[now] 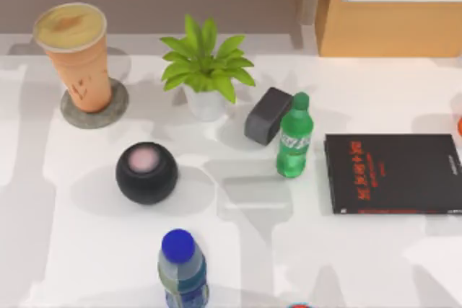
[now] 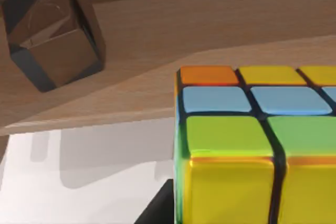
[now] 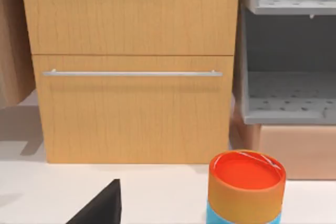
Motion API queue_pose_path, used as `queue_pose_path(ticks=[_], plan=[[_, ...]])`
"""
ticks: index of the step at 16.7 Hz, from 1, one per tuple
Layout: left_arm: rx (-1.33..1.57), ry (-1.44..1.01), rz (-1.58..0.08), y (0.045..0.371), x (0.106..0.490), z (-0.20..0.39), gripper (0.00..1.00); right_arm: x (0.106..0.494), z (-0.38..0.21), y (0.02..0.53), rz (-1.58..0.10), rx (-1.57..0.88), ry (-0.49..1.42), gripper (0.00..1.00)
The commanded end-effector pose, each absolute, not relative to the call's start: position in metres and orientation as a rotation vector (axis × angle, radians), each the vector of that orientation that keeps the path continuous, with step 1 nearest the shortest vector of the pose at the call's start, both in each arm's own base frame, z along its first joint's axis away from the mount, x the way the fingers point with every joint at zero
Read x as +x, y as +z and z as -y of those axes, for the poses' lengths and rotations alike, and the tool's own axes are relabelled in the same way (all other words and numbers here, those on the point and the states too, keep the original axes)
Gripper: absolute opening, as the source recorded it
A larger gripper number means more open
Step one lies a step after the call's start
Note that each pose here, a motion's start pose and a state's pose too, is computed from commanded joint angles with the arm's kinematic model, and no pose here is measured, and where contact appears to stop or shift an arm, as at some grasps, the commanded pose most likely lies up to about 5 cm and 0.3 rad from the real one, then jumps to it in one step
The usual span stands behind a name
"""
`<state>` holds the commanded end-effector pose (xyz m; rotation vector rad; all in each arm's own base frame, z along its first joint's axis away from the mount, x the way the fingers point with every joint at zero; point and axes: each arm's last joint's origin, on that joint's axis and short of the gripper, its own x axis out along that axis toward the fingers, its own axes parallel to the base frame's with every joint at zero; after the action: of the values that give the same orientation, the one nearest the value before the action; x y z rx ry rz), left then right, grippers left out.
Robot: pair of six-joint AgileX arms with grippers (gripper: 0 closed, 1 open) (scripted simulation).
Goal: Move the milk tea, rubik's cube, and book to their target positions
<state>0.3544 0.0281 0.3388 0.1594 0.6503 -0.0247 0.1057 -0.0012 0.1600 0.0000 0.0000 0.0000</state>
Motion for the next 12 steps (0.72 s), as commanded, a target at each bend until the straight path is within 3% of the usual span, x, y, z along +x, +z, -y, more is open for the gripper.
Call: queue_pose_path(ticks=[3, 6, 12], plan=[[0.124, -0.006, -0.305, 0.389, 0.346, -0.019, 0.0, 0.106, 0.001, 0.16, 0.0, 0.0, 0.0, 1.0], [0.067, -0.008, -0.088, 0.407, 0.347, -0.01, 0.0, 0.106, 0.001, 0.16, 0.0, 0.0, 0.0, 1.0], [-0.002, -0.019, 0.002, 0.395, 0.358, 0.0, 0.0, 0.106, 0.001, 0.16, 0.0, 0.0, 0.0, 1.0]])
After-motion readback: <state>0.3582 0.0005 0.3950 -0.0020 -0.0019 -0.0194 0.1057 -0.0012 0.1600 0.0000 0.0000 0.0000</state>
